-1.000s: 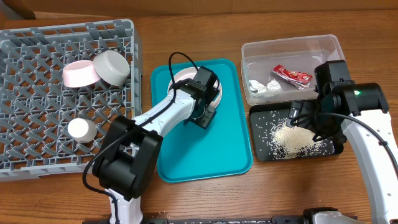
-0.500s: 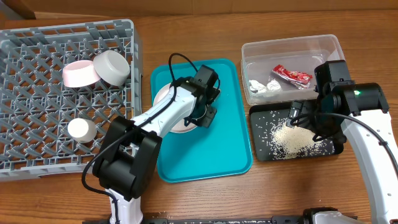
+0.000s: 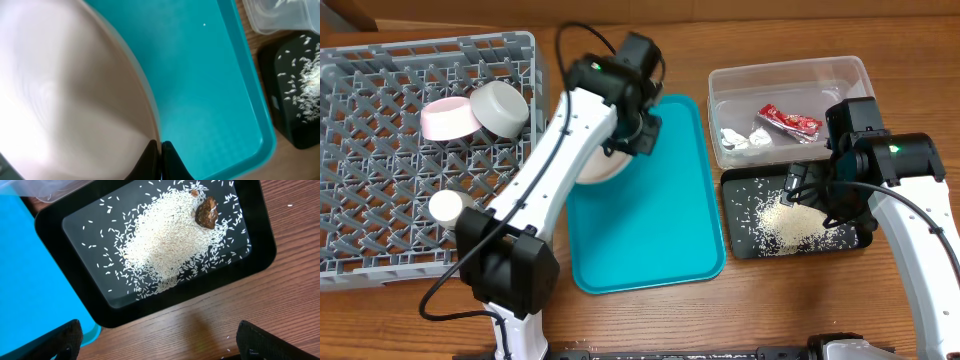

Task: Sort waste into correct bins and load items into the dishwasher
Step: 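Carry the white plate and stand it upright in the dish rack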

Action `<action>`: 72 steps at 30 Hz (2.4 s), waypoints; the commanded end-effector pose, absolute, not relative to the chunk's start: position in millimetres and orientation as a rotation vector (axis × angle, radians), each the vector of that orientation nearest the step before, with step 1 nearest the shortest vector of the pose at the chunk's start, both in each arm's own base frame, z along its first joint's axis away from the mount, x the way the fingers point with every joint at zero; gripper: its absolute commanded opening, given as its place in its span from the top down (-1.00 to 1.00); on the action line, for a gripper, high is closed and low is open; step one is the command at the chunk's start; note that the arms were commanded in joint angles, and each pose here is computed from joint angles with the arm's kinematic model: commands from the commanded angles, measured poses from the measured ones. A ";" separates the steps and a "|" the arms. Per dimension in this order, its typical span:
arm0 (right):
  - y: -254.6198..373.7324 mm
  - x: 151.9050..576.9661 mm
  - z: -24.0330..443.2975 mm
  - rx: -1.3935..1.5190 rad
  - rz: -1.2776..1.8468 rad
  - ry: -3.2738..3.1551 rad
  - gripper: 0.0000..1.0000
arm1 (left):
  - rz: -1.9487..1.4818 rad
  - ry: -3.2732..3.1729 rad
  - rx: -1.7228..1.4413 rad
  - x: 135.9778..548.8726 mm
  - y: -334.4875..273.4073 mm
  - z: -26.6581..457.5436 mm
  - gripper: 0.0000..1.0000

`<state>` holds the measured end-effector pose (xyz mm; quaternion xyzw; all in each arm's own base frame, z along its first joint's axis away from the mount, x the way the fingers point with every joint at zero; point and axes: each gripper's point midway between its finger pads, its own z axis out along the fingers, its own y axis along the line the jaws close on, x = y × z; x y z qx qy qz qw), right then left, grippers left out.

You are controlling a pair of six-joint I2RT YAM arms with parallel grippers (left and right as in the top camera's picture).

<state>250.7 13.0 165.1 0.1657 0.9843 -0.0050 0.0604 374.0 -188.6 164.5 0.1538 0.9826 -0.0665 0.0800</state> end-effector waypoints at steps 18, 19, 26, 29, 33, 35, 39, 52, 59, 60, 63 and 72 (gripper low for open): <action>11.2 251.1 169.6 0.505 -0.020 2.962 -1.00 | -1.038 2.729 0.269 367.1 -102.5 257.1 0.92; 11.2 250.9 169.5 0.505 -0.021 2.963 -1.00 | -1.068 2.713 0.280 366.0 -100.6 258.1 0.92; 11.1 250.3 169.5 0.505 -0.022 2.965 -1.00 | -1.285 2.629 0.213 360.8 -82.3 246.8 0.92; 11.1 250.3 169.5 0.506 -0.022 2.965 -1.00 | -1.357 2.606 0.155 357.5 -71.5 236.1 0.92; 11.1 250.4 169.5 0.505 -0.022 2.965 -1.00 | -1.438 2.564 0.055 352.8 -52.9 224.3 0.92; 11.1 250.4 169.5 0.505 -0.022 2.965 -0.99 | -1.479 2.522 0.018 352.0 -45.9 223.2 0.91; 11.1 250.4 169.5 0.506 -0.021 2.965 -1.00 | -1.549 2.463 -0.102 349.6 -30.0 226.2 0.14; 23.9 268.3 172.5 0.488 0.101 2.906 -1.00 | -1.329 2.492 -0.073 331.3 -3.6 242.0 -1.00; 82.7 319.8 197.6 0.207 0.455 2.700 -1.00 | -0.525 2.855 -0.586 324.4 60.0 197.6 -0.99; 87.1 325.6 200.6 0.154 0.457 2.672 -1.00 | -0.433 2.872 -0.648 321.7 67.0 194.3 -1.00; 94.6 341.2 207.4 0.020 0.429 2.598 -1.00 | -0.229 2.926 -0.770 309.9 78.9 186.6 -1.00; 87.6 327.6 192.9 0.046 0.379 2.685 -0.99 | 0.004 3.048 -0.876 264.2 85.0 191.2 -1.00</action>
